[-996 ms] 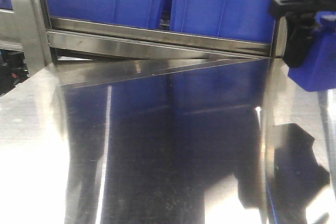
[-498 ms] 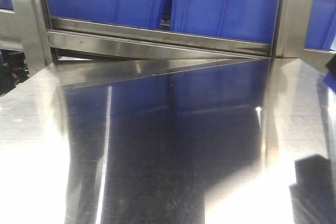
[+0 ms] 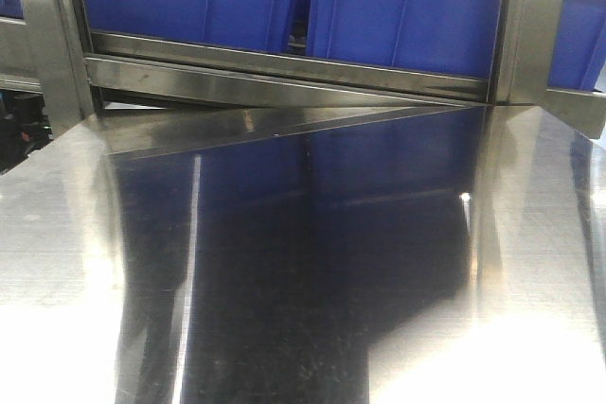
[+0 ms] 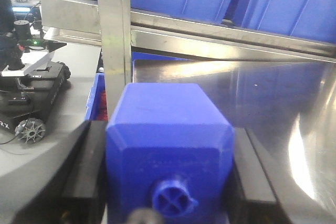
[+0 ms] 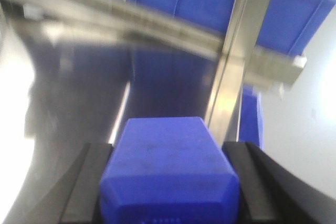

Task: Pick and sort blue part to right shelf
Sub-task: 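Hold both blue parts and back the base away from the table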

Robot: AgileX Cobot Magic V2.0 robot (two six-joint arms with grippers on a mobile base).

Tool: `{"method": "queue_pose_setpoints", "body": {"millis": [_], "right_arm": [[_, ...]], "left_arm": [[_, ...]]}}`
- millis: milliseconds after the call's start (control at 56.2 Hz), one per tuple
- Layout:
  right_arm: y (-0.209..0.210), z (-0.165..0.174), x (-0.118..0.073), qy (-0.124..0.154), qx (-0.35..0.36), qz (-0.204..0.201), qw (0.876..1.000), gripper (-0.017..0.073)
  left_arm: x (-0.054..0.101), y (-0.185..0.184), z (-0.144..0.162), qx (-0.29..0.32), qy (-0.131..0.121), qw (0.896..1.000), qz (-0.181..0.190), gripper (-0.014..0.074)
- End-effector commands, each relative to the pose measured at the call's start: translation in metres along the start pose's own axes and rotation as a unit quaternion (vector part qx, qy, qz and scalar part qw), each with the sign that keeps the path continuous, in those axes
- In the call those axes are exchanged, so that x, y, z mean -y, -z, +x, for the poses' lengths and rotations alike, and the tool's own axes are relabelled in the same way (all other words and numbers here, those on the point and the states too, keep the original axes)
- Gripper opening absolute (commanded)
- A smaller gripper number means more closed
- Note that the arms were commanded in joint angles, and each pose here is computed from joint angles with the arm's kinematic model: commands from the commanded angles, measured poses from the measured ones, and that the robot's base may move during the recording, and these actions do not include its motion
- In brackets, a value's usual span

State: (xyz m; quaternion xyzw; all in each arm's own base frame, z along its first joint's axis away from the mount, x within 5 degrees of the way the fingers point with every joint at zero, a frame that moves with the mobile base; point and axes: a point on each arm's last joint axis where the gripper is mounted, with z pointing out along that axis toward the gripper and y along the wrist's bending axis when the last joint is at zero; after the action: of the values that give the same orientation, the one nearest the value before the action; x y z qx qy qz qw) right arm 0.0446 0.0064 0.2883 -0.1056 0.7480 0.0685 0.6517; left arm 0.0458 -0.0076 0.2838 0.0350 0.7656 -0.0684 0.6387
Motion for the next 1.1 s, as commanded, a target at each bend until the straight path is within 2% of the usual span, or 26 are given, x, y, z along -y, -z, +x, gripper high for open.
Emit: {"method": "queue_pose_setpoints", "body": {"millis": [0, 125, 1085], "right_arm": [[0.02, -0.018, 0.002, 0.012, 0.109, 0.001, 0.994, 0.0205], [0.034, -0.018, 0.003, 0.009, 0.146, 0.003, 0.989, 0.0205], [0.033, -0.016, 0.003, 0.009, 0.133, 0.005, 0.991, 0.0205]], "left_arm": [[0.001, 0.003, -0.017, 0.053, 0.003, 0.999, 0.001, 0.0335], [0.001, 0.003, -0.017, 0.053, 0.003, 0.999, 0.001, 0.0335], [0.001, 0.003, -0.017, 0.053, 0.003, 0.999, 0.001, 0.0335]]}}
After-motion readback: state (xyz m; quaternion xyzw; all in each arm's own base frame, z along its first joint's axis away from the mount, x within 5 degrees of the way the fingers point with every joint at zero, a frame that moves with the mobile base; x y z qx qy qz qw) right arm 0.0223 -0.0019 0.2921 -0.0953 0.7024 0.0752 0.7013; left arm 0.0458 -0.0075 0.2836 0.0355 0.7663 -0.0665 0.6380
